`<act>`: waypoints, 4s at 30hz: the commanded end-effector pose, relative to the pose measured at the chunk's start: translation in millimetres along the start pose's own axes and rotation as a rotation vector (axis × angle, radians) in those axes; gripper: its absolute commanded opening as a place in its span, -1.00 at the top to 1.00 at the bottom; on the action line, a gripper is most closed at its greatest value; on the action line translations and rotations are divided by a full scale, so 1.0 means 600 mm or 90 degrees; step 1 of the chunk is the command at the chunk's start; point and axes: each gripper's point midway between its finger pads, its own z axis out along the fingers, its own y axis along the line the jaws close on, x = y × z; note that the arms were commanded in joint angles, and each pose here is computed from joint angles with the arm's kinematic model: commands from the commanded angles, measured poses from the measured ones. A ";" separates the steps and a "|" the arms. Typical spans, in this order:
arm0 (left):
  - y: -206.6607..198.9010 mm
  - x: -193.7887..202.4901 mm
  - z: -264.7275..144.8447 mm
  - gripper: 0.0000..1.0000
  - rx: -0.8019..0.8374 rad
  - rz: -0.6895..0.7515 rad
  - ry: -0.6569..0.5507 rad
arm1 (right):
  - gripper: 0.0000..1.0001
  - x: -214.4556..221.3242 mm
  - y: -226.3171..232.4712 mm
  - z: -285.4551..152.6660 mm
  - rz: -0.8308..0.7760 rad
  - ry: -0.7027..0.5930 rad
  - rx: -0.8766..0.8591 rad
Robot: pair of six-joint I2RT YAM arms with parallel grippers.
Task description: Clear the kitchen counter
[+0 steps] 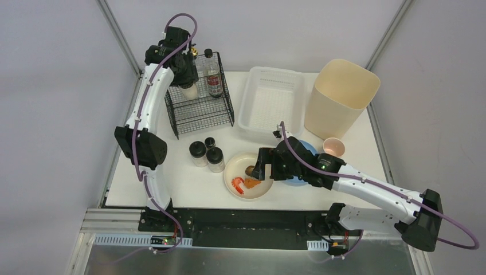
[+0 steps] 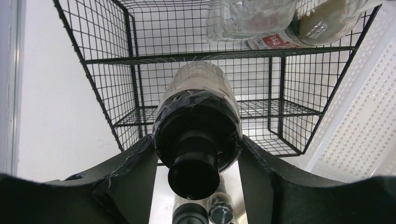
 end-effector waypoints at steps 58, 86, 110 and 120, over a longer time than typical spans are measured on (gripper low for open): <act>-0.176 0.058 0.152 1.00 -0.024 0.014 -0.054 | -0.90 0.022 -0.030 -0.008 0.026 -0.014 0.004; -0.188 0.053 0.119 -0.47 0.016 0.048 -0.058 | -0.97 0.018 -0.024 -0.007 0.026 -0.013 0.003; -0.060 -0.027 -0.151 -0.65 0.108 -0.035 -0.136 | -0.98 0.007 -0.010 0.001 0.009 -0.018 -0.007; 0.081 -0.054 -0.176 -0.65 0.031 -0.152 -0.175 | -0.98 0.005 -0.005 0.003 0.002 -0.021 -0.020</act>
